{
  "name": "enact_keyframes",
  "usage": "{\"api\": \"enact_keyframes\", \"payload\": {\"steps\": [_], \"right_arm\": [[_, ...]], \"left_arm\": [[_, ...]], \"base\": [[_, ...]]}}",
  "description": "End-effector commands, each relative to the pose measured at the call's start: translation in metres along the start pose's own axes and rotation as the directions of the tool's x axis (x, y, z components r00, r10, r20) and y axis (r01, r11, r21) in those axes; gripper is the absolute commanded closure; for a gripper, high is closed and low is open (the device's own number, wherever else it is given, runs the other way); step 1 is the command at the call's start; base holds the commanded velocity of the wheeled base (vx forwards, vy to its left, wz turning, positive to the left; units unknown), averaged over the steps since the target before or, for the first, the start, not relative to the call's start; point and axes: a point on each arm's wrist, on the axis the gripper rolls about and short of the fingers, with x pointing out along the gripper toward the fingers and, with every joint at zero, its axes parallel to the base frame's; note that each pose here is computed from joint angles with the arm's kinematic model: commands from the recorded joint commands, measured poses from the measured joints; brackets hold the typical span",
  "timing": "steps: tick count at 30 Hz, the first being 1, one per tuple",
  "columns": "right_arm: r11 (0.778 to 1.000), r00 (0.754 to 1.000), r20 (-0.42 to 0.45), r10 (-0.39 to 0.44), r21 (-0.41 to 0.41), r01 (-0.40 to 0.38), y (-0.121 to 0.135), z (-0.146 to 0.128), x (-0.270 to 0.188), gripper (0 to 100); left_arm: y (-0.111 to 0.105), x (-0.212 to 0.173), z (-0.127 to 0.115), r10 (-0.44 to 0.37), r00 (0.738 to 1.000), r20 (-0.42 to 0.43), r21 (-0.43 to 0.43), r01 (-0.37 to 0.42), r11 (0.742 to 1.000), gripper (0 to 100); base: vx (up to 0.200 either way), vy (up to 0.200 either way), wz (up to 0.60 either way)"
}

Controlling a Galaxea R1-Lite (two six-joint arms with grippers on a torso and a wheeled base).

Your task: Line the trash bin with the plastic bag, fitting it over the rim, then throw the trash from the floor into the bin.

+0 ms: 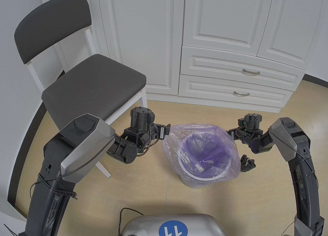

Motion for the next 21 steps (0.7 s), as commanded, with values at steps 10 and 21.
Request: {"api": "enact_keyframes", "payload": {"steps": [10,21], "right_arm": [[0.957,0.918,-0.279,0.282,0.01,-0.291,0.013,-0.031,-0.072,0],[0.962,0.922,-0.287,0.258,-0.012,-0.272,0.013,-0.041,-0.085,0]], "left_arm": [[0.0,-0.012,-0.009,-0.004,1.0,-0.026,0.006,0.004,1.0,0],[-0.001,-0.025,-0.015,-0.01,1.0,-0.021,0.004,0.01,1.0,0]], "base": [[0.0,0.0,0.0],[0.0,0.0,0.0]]}}
